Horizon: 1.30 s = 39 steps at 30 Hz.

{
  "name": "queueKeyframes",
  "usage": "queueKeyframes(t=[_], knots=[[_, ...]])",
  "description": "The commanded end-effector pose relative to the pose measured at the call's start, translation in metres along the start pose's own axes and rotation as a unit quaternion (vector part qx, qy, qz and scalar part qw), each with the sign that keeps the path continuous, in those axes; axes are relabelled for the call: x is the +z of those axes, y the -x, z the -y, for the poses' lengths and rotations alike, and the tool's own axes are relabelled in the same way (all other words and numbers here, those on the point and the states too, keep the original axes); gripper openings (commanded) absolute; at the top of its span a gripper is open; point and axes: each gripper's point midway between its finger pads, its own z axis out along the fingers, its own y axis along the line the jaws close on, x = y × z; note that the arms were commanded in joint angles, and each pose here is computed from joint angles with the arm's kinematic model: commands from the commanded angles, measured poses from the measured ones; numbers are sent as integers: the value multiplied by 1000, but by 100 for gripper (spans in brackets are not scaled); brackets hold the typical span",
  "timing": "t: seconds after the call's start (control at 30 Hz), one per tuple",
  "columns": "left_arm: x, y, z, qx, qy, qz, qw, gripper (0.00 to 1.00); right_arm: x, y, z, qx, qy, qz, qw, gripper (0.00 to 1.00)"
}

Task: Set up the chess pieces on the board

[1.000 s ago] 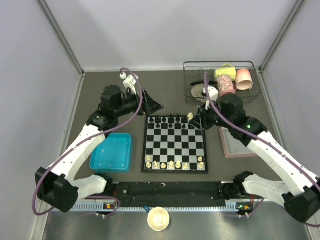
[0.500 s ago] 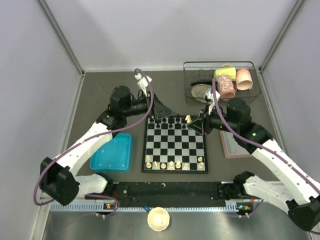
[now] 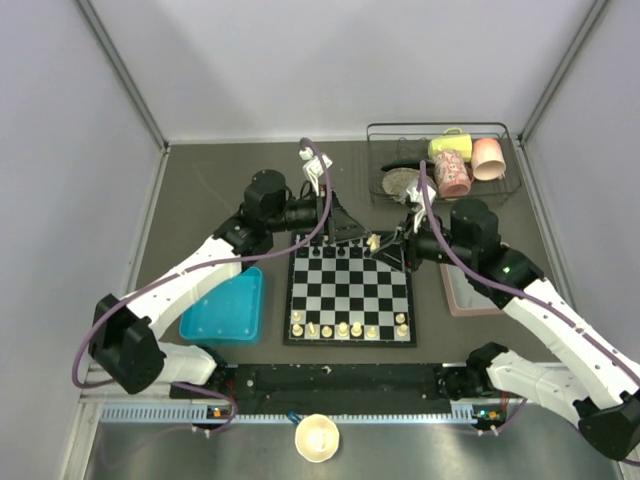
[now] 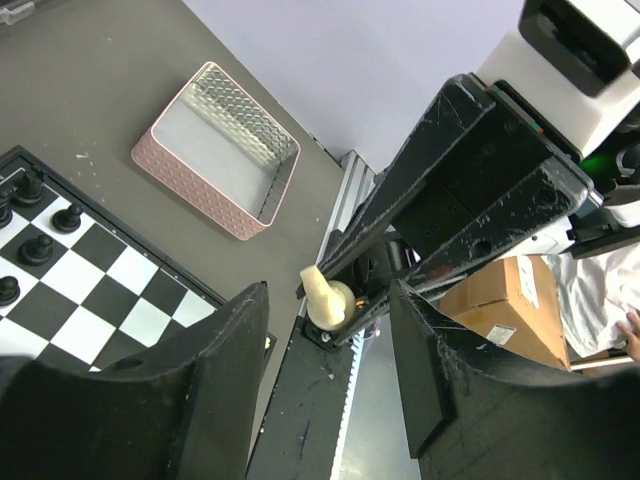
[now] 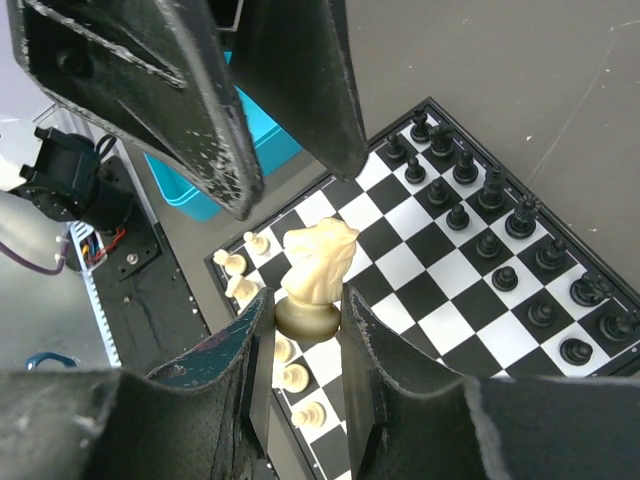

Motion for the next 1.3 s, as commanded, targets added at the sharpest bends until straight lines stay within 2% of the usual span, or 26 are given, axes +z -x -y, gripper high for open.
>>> queueKeyframes(t=[0.0,0.07,0.43,0.93,1.13,1.27], knots=[[6,13,10,29,3,-7,1000,55,2,6,-7,-27,15,15,999,0],[9,19,7,46,10,-11,999,54,2,5,-9,-27,19,13,999,0],[12,7,-5,34,35,-45,998,48,1,6,-7,-35,5,18,999,0],[26,-6,1,31,9,-77,997,47,1,6,-4,-35,-3,19,999,0],[28,-8,3,31,5,-83,996,38,-1,5,-3,-37,-8,22,999,0],[29,-9,4,32,3,-85,996,27,-1,5,1,-37,-17,23,999,0]])
